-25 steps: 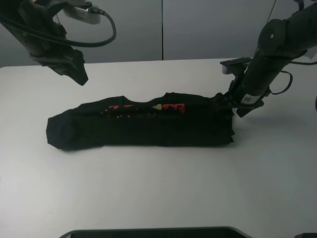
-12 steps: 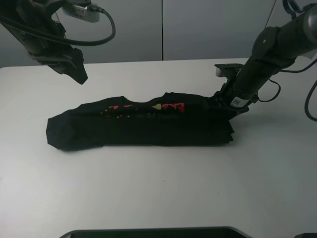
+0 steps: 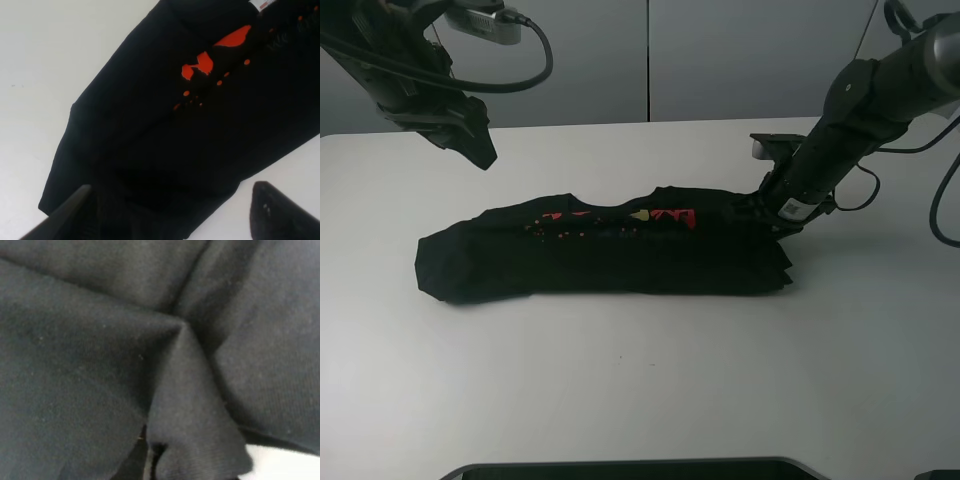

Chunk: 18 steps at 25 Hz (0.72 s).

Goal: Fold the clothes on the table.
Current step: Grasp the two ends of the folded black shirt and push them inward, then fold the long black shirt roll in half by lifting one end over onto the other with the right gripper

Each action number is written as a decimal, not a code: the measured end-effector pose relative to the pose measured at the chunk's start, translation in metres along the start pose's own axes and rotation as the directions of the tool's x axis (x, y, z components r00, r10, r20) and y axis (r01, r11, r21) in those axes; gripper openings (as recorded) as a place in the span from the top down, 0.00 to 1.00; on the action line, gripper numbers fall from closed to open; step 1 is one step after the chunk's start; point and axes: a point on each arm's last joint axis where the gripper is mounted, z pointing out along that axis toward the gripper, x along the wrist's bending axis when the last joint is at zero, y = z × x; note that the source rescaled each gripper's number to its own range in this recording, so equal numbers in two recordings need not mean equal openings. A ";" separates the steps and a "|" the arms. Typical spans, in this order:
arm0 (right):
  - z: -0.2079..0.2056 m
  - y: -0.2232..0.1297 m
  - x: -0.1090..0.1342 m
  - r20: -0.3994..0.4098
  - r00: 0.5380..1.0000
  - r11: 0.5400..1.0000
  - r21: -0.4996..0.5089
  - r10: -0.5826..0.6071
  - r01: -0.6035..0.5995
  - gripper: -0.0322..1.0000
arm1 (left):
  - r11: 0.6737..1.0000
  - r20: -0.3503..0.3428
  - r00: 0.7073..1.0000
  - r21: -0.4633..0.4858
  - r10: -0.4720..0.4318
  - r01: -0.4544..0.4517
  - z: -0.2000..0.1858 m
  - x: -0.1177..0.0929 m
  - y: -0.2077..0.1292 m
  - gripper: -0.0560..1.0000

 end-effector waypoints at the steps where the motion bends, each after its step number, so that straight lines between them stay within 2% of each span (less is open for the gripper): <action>1: -0.002 -0.001 -0.001 0.033 0.999 1.000 0.006 0.001 -0.001 0.86 | 1.000 0.000 1.000 0.000 0.000 0.000 0.000 0.000 0.000 0.15; 4: -0.014 -0.005 -0.013 0.197 0.980 0.999 0.033 0.015 -0.022 0.86 | 1.000 0.000 1.000 0.000 0.002 -0.002 0.000 0.000 0.000 0.15; 5: -0.019 -0.008 -0.020 0.281 0.959 0.998 0.055 -0.035 0.020 0.86 | 1.000 0.000 1.000 0.000 0.002 -0.002 0.000 0.000 0.000 0.15; 7: -0.027 -0.014 -0.032 0.409 0.912 0.995 0.103 -0.040 -0.003 0.86 | 1.000 0.000 1.000 0.000 0.002 -0.002 0.000 0.000 0.000 0.15; 9: -0.042 -0.019 -0.043 0.543 0.838 0.992 0.128 -0.065 -0.006 0.86 | 1.000 0.000 1.000 0.000 0.002 -0.002 0.000 0.000 0.000 0.15; 11: -0.061 -0.019 -0.046 0.610 0.791 0.995 0.096 -0.049 -0.012 0.86 | 1.000 0.000 1.000 0.000 0.002 -0.002 0.000 0.000 0.000 0.15; 13: -0.081 -0.020 -0.043 0.625 0.780 0.999 0.035 -0.014 -0.010 0.86 | 1.000 0.000 1.000 0.000 0.002 -0.002 0.000 0.000 0.000 0.15; 15: -0.102 -0.023 -0.036 0.600 0.800 0.999 -0.031 0.025 -0.009 0.86 | 1.000 0.000 1.000 0.000 0.002 -0.002 0.000 0.000 0.000 0.15; 18: -0.128 -0.029 -0.017 0.479 0.876 0.993 -0.115 0.055 0.001 0.86 | 1.000 0.000 1.000 0.000 0.002 -0.002 0.000 0.000 0.000 0.15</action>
